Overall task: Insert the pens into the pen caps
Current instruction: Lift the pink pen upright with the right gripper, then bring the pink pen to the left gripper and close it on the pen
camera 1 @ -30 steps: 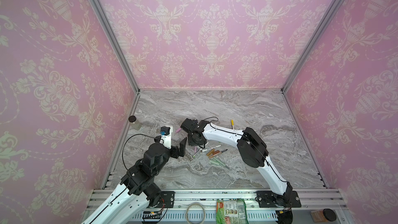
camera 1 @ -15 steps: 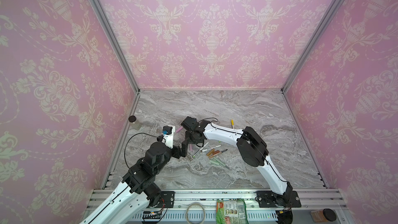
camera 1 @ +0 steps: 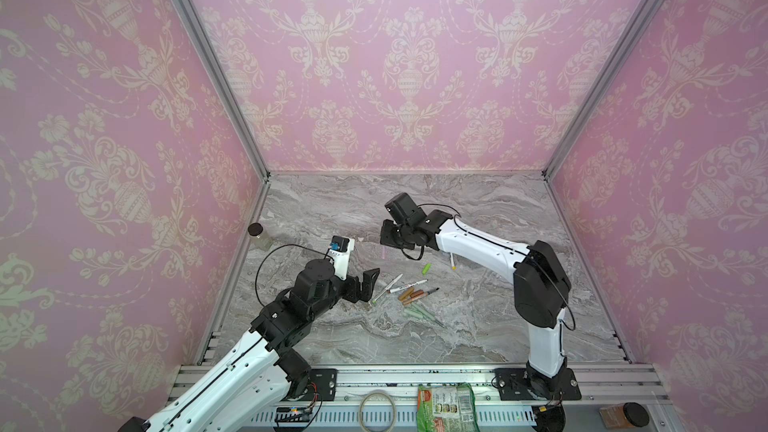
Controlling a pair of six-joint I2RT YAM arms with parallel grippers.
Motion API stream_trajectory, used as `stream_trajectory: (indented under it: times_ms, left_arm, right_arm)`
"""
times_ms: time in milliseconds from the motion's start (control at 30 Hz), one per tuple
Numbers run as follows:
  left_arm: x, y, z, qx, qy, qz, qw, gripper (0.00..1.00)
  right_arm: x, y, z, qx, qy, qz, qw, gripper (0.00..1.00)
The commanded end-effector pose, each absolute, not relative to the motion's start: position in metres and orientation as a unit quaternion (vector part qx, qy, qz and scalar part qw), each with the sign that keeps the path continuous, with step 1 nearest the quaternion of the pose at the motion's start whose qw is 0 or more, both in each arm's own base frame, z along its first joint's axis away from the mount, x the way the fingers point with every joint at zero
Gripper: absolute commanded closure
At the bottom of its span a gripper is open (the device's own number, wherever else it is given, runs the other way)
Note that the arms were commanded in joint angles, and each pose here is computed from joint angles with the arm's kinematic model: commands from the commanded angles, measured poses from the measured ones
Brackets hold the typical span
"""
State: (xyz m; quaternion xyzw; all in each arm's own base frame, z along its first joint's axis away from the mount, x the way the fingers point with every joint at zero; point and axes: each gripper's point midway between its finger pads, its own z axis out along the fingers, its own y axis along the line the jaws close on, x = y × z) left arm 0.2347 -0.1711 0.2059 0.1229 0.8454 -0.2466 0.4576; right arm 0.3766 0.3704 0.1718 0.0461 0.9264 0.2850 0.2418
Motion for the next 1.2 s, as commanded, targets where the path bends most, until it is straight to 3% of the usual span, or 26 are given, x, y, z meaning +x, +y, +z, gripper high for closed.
stream_trajectory:
  times_ms: [0,333,667,900,1167]
  left_arm:
    - [0.233,-0.198,0.222,0.128,0.834,-0.339,0.416,0.02]
    - [0.251,-0.234,0.239,0.109,0.802,-0.466,0.359,0.08]
    - [0.268,-0.237,0.239,0.082,0.803,-0.473,0.354,0.19]
    - [0.274,-0.242,0.237,0.074,0.805,-0.482,0.339,0.35]
    - [0.275,-0.241,0.235,0.067,0.807,-0.480,0.337,0.46]
  right_arm:
    - [0.369,0.369,0.208,0.021,0.903,0.333,0.269,0.96]
    - [0.346,0.353,0.250,-0.034,0.869,0.386,0.307,0.97]
    - [0.334,0.357,0.272,-0.061,0.833,0.439,0.331,0.97]
    - [0.325,0.359,0.272,-0.079,0.821,0.456,0.334,0.98]
    - [0.319,0.350,0.274,-0.095,0.819,0.445,0.350,0.98]
